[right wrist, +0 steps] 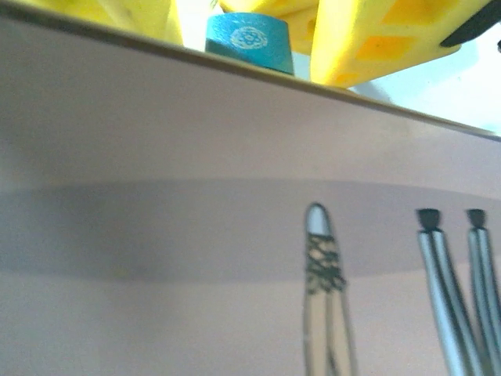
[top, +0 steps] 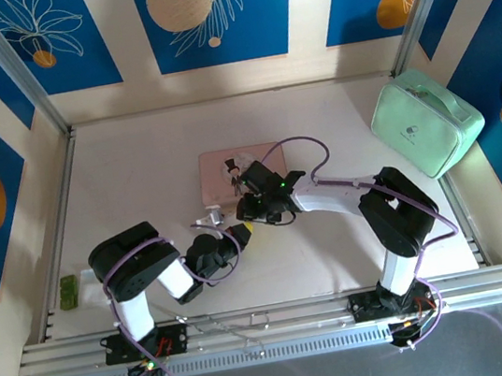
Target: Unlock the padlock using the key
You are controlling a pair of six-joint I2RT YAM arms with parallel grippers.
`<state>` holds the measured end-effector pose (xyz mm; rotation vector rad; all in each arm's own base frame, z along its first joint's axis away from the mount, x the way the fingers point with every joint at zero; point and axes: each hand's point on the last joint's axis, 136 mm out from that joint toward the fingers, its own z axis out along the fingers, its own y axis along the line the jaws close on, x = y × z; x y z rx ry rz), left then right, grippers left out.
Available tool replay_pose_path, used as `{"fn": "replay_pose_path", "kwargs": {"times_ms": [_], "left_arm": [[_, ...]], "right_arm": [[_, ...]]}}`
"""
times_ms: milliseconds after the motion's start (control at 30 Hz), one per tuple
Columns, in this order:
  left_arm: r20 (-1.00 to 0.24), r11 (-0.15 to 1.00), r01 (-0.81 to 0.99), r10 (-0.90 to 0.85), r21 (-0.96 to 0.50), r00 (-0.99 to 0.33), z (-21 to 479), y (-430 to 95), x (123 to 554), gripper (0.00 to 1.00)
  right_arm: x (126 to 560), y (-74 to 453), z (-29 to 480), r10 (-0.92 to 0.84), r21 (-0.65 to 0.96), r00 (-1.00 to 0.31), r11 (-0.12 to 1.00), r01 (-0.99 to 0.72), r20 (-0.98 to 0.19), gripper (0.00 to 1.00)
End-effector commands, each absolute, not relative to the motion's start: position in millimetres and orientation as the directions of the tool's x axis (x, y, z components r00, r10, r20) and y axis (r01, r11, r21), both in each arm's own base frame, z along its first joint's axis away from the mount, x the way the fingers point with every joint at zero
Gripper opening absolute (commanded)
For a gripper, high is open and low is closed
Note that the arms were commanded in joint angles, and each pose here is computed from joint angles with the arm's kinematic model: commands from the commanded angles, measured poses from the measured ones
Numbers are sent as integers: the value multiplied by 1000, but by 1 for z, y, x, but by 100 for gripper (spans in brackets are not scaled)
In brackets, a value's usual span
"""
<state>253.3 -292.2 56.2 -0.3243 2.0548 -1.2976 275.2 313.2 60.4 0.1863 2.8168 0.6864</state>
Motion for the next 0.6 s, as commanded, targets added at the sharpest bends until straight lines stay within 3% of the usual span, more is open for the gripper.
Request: {"fn": "replay_pose_path", "kwargs": {"times_ms": [0,433,500,567], "left_arm": [[-408,427,166,-574,-889,-710,76,-294,264,0],[-408,428,165,-574,-889,-710,75,-294,264,0],[-408,430,164,-573,-888,-711,74,-293,263,0],[-408,429,164,-574,-889,-710,75,-293,264,0]], "right_arm": [[277,318,62,165,469,-961,882,43,-222,42],[277,313,55,160,413,-962,909,56,-222,25],[277,313,54,158,413,-963,909,56,-219,25],[276,313,52,159,409,-964,910,59,-214,36]]}}
